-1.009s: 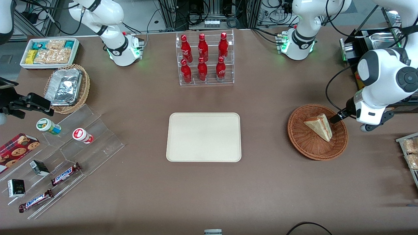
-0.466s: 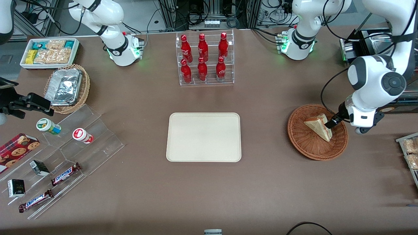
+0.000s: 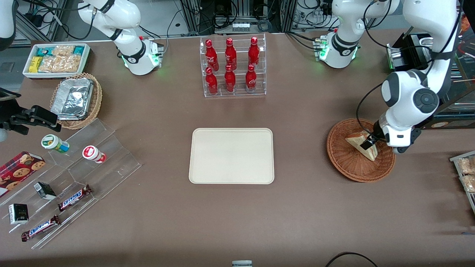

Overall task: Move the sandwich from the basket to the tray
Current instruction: 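Lower the open left gripper around the sandwich and close it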

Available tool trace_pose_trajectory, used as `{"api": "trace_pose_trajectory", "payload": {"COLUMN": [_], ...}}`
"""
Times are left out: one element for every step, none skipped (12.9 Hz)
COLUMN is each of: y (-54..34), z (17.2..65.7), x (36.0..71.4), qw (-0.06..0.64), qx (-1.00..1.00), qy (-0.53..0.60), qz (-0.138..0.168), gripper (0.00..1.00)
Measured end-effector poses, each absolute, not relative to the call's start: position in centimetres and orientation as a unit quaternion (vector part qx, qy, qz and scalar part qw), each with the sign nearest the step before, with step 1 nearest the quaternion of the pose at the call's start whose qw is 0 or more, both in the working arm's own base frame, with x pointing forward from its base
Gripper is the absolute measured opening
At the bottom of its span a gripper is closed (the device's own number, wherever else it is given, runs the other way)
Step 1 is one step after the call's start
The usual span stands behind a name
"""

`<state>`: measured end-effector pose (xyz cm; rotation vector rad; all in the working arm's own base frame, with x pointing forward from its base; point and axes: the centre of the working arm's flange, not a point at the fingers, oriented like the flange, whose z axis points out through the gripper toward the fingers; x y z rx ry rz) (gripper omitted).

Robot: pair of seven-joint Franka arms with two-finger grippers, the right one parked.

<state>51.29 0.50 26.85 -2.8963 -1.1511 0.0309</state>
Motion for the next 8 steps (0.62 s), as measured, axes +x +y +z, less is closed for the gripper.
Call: {"api": "trace_pose_trajectory", "payload": {"y": [0.3,0.2,0.2,0.2,0.2,0.2,0.2,0.2], "z": [26.5,26.0,25.6,25.2,25.0,24.9,24.9,24.9], "x": [51.0,50.7,50.3,49.9,49.7,49.6,49.6,49.6], "qw": [0.011,0.010,0.010,0.012,0.012,0.013,0.013,0.013], "qx": [-0.928,-0.927,-0.927,-0.927,-0.926,-0.926,-0.926,-0.926], "qy": [-0.371,-0.374,-0.375,-0.376,-0.376,-0.377,-0.378,-0.378], "qz": [0.007,0.005,0.006,0.009,0.011,0.011,0.011,0.011], "gripper": [1.00,1.00,1.00,0.95,0.94,0.85,0.75,0.62]}}
